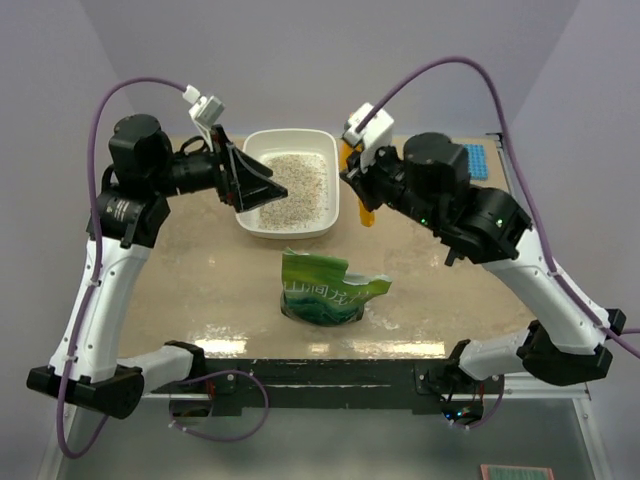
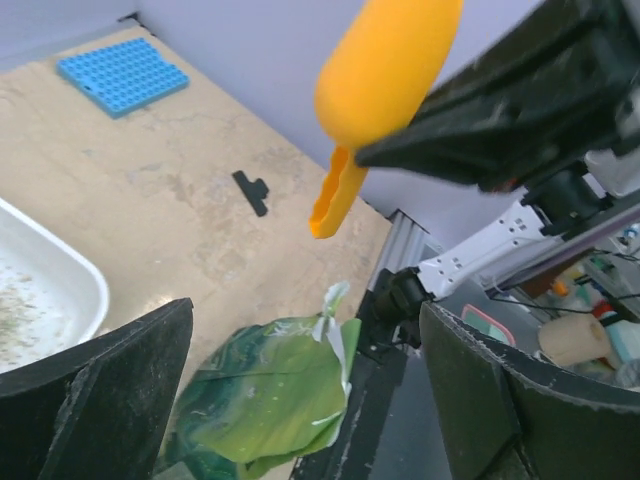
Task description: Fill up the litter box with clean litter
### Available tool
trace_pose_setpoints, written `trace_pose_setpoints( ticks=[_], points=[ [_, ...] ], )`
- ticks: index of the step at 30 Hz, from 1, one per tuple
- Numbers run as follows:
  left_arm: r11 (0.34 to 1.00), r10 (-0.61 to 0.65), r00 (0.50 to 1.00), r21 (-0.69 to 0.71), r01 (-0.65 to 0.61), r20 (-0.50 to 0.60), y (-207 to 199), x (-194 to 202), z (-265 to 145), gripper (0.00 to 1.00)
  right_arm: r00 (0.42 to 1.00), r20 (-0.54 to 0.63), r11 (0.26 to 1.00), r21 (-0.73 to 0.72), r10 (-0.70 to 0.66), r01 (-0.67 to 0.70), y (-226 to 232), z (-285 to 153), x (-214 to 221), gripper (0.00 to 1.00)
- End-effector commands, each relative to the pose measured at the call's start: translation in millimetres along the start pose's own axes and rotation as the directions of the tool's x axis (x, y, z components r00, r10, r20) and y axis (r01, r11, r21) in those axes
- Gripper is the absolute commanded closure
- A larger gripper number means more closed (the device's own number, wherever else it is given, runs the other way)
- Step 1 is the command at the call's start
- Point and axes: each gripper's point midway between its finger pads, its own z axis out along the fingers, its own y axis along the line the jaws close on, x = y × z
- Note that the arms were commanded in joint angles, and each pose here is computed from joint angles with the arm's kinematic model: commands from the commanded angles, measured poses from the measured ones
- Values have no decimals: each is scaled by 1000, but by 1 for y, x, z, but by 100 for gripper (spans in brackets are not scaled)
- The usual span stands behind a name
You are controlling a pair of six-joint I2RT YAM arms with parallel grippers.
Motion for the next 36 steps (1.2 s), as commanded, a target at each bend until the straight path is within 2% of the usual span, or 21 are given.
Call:
trace_pose_setpoints(
  ticks=[1,2,4,9,11,14,18,21,27,36],
  points=[
    [993,13,1000,-116,-13,5,23,-19,5,0,933,-247,926,206,-262,315,-28,6,63,100],
    [992,6,1000,-125,-6,2,27,-21,7,0,923,-262,907,241,-281,344,-33,6,66,100],
    [988,-17,1000,-153,15,-11,45,-19,16,0,891,-297,885,215,-343,413,-29,8,79,100],
    [983,-40,999,-182,34,-32,72,-5,26,0,855,-257,821,256,-450,510,-31,-1,73,100],
    [983,-40,998,-182,31,-42,79,2,29,0,860,-222,817,274,-459,507,-32,-6,64,100],
    [986,-35,998,-164,26,-52,82,6,32,0,834,-207,792,263,-511,551,-28,-9,59,100],
    [992,-32,997,-124,24,-65,80,9,36,0,780,-231,755,205,-581,623,-22,1,66,100],
    [995,-29,998,-102,22,-64,76,7,36,0,761,-243,750,158,-601,642,-12,15,71,100],
    [997,-9,999,-75,6,-33,59,-1,30,0,737,-256,742,97,-625,663,-1,31,75,100],
    [1000,0,1000,-12,0,-13,41,-2,26,0,734,-248,748,54,-632,662,11,46,71,100]
  ],
)
